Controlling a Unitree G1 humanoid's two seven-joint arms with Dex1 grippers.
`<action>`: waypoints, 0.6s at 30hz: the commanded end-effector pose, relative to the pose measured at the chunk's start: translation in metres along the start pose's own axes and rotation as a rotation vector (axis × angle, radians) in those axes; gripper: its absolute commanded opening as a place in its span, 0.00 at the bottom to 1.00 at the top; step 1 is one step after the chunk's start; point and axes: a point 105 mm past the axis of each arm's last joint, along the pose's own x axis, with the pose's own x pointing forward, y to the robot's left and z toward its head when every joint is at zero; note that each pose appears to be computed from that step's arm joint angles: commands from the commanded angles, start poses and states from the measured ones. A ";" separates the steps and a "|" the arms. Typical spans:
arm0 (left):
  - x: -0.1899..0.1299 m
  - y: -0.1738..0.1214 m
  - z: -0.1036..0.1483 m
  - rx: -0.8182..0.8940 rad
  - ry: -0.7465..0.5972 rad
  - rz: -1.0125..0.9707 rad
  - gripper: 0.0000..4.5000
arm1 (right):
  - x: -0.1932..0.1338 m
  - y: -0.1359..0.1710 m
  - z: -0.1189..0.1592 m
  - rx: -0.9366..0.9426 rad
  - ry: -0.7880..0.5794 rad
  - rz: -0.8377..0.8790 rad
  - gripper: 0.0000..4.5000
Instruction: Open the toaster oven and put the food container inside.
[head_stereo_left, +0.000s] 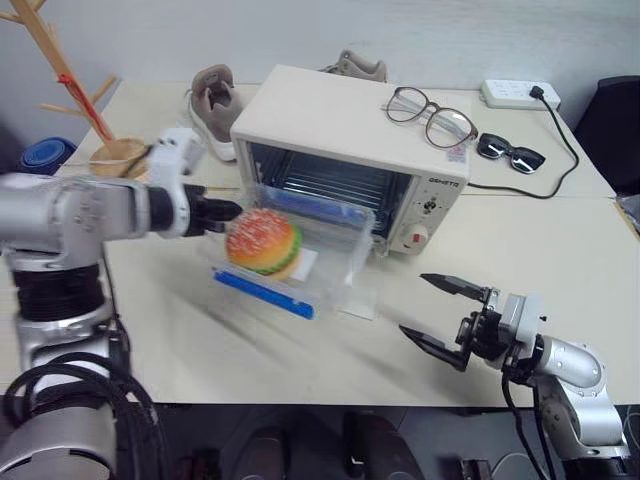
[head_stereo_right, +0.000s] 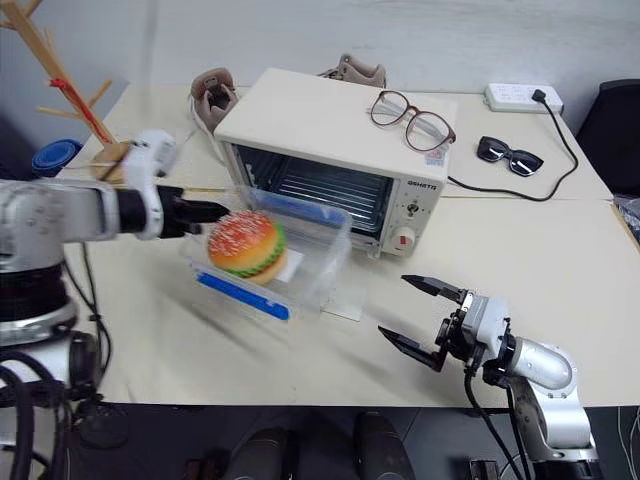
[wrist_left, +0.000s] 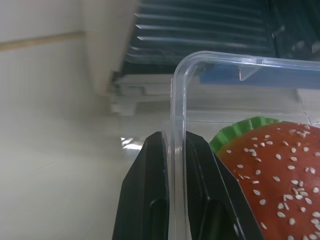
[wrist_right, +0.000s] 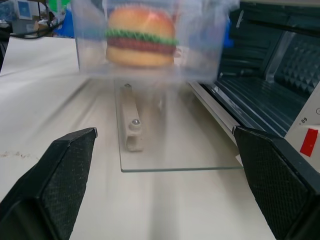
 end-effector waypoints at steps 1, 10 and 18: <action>0.000 0.002 0.018 0.036 -0.075 0.047 0.03 | 0.002 0.005 0.015 -0.054 -0.037 -0.033 1.00; 0.004 -0.006 0.038 -0.006 -0.208 -0.010 0.56 | 0.003 0.013 0.019 -0.049 -0.024 -0.092 1.00; -0.056 0.007 0.045 0.216 -0.341 -0.170 0.70 | 0.010 0.031 0.023 0.010 0.109 0.028 0.88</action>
